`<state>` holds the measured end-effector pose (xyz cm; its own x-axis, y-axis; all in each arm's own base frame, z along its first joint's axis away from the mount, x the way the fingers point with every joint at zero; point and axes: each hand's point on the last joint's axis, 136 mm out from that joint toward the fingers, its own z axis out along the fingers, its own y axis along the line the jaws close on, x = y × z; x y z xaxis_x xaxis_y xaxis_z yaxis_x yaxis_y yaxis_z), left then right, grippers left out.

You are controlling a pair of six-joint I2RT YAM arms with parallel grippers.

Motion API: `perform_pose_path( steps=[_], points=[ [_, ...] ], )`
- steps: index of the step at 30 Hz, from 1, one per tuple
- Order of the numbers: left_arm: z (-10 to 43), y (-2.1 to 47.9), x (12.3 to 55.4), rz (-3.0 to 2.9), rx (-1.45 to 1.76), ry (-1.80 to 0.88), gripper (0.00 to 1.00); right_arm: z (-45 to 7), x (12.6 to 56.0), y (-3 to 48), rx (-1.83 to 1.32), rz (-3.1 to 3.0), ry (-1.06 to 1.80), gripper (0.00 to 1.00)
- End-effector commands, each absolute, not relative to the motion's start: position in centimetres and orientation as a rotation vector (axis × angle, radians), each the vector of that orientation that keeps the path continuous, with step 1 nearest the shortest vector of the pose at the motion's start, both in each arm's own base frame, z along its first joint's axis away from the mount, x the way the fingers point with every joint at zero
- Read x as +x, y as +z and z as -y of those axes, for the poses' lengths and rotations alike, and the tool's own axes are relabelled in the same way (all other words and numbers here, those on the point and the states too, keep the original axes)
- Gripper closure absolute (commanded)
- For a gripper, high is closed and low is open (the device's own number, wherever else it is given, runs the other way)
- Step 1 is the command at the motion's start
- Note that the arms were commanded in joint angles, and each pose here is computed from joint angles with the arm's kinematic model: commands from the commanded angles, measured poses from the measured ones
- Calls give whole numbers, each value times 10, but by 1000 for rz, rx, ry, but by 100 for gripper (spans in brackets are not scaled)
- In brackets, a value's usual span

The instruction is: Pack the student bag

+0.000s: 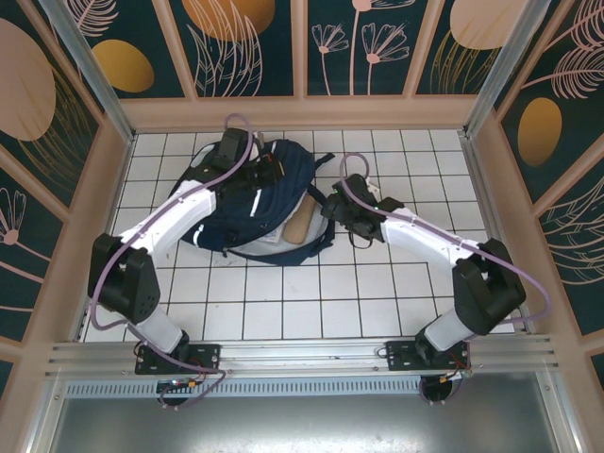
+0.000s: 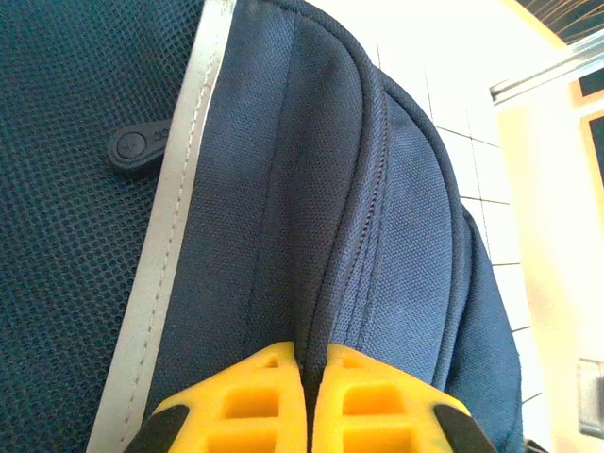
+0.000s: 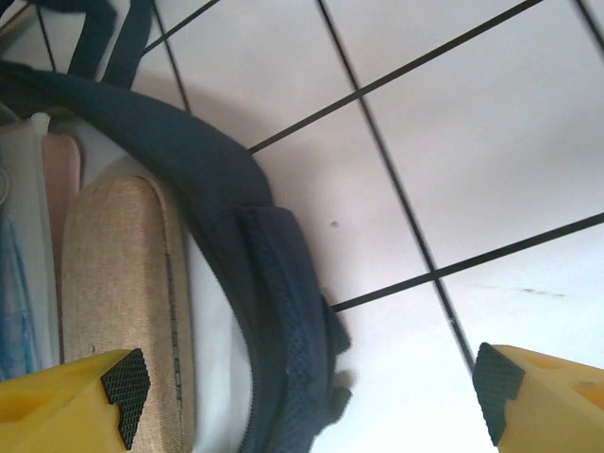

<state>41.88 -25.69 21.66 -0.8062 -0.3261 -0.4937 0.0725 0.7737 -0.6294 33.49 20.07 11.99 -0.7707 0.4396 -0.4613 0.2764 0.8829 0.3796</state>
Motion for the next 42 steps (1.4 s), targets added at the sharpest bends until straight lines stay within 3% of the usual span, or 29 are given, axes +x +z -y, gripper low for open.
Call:
perform_pose_path(
  steps=[1, 6, 12, 14, 21, 26, 31, 34, 36, 42],
  points=[
    [296, 258, 446, -2216, -170, -986, 100, -184, 334, 130, 550, -2451, 384, 9],
    [330, 246, 468, -2230, -162, -980, 98, -182, 335, 146, 523, -2405, 418, 9],
    [335, 242, 477, -2268, -161, -936, 55, -199, 332, 155, 431, -2385, 550, 11],
    [320, 246, 471, -2266, -172, -872, 48, -210, 329, 157, 381, -2377, 598, 13],
    [231, 237, 420, -2261, -347, -743, 49, -257, 321, 159, 200, -2354, 699, 21],
    [171, 195, 360, -2305, -543, -657, 50, -297, 312, 155, 49, -2360, 717, 27],
    [148, 136, 311, -2353, -718, -682, 49, -333, 300, 146, -84, -2363, 736, 29],
    [141, 112, 300, -2339, -800, -725, 49, -353, 290, 138, -162, -2372, 747, 34],
    [140, 100, 298, -2321, -840, -772, 39, -366, 281, 132, -224, -2373, 751, 37],
    [135, 83, 305, -2280, -898, -855, 41, -395, 255, 104, -379, -2380, 722, 43]
  ],
)
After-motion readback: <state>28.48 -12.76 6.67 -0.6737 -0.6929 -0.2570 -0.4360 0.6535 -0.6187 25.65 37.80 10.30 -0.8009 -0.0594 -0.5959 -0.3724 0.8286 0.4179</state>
